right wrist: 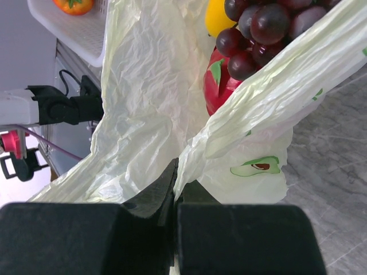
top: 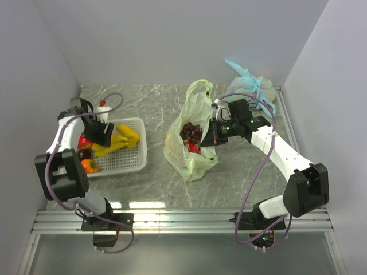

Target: Place the fake fruits into the plastic bag and tie a complex knot

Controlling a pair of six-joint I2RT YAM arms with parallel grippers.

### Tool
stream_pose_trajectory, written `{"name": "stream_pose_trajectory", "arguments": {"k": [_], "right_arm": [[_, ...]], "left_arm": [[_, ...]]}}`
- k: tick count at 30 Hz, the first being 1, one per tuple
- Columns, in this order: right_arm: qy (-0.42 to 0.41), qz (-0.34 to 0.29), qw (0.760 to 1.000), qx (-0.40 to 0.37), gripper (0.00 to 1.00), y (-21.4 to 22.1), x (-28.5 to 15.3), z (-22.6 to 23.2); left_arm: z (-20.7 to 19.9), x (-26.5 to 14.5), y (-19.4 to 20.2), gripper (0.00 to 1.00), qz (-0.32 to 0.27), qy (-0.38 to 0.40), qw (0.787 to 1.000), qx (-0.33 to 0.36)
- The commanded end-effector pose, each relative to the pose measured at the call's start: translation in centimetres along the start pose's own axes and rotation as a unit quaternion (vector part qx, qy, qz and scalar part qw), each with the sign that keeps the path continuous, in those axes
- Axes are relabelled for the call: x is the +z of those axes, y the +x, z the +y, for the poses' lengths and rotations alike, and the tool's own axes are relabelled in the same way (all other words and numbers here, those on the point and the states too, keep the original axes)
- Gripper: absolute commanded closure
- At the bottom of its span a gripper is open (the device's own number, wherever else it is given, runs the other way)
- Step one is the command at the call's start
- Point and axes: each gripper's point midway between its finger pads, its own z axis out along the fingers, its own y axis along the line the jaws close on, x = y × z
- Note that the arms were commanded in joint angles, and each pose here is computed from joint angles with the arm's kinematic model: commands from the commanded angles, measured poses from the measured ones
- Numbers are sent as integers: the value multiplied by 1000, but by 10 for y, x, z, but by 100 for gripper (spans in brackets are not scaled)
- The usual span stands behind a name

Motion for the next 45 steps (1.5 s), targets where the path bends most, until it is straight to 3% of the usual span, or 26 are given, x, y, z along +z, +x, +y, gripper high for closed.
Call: {"name": "stream_pose_trajectory", "arguments": {"k": [1, 4, 8, 12, 14, 15, 16, 17, 18, 20, 21, 23, 27, 29, 33, 35, 36, 38, 39, 41, 42, 43, 45], "right_arm": [[-8, -17, 1000, -24, 100, -16, -4, 11], [-10, -20, 999, -24, 100, -18, -4, 11], [-11, -20, 999, -27, 100, -19, -4, 13], [-11, -25, 999, -31, 100, -21, -6, 15], [-12, -27, 999, -27, 100, -22, -5, 15], [-14, -29, 999, -26, 100, -23, -5, 15], [-17, -32, 999, -25, 100, -25, -4, 17], [-21, -31, 999, -21, 100, -26, -4, 18], [-22, -30, 999, -19, 100, -27, -4, 19], [-23, -35, 999, -21, 100, -31, -6, 22], [-22, -36, 999, -24, 100, -32, -7, 23], [-18, -42, 999, -25, 100, -34, -9, 23], [-14, -49, 998, -22, 100, -35, -11, 22], [-14, -50, 998, -21, 100, -36, -10, 22], [-4, -52, 998, -24, 100, -38, -13, 18], [0, -52, 998, -25, 100, -37, -13, 16], [2, -52, 998, -28, 100, -37, -13, 15], [12, -52, 998, -29, 100, -35, -12, 10], [15, -54, 998, -33, 100, -34, -13, 9], [22, -53, 998, -36, 100, -32, -13, 6], [27, -56, 997, -41, 100, -32, -14, 5], [29, -56, 997, -44, 100, -31, -15, 4], [35, -56, 996, -52, 100, -29, -17, 3]], "left_arm": [[-23, -79, -59, 90, -119, 27, 992, 26], [-46, -121, -92, 91, -191, 55, 979, 41], [-72, -152, -127, 100, -240, 88, 965, 59], [-107, -188, -165, 100, -301, 148, 940, 63], [-138, -212, -195, 100, -354, 176, 914, 94], [-148, -219, -204, 100, -368, 197, 907, 61], [-183, -231, -211, 100, -383, 241, 888, 78], [-196, -254, -234, 100, -442, 251, 856, 96], [-211, -246, -234, 100, -435, 293, 850, 48], [-246, -265, -249, 100, -485, 331, 808, 45], [-257, -272, -254, 100, -496, 341, 798, 46], [-283, -249, -260, 100, -472, 367, 802, 17], [-308, -219, -272, 100, -453, 424, 780, -85], [-326, -204, -273, 100, -444, 449, 769, -100], [-349, -165, -265, 99, -388, 466, 787, -110], [-346, -164, -264, 98, -392, 451, 796, -95], [-343, -158, -259, 86, -377, 441, 808, -98], [-331, -161, -258, 72, -384, 413, 822, -79], [-324, -151, -249, 60, -361, 391, 842, -87], [-308, -149, -241, 50, -363, 337, 867, -51], [-310, -150, -231, 40, -353, 344, 870, -17], [-307, -143, -212, 36, -331, 328, 883, 57], [-306, -139, -185, 32, -297, 323, 888, 135]]}}
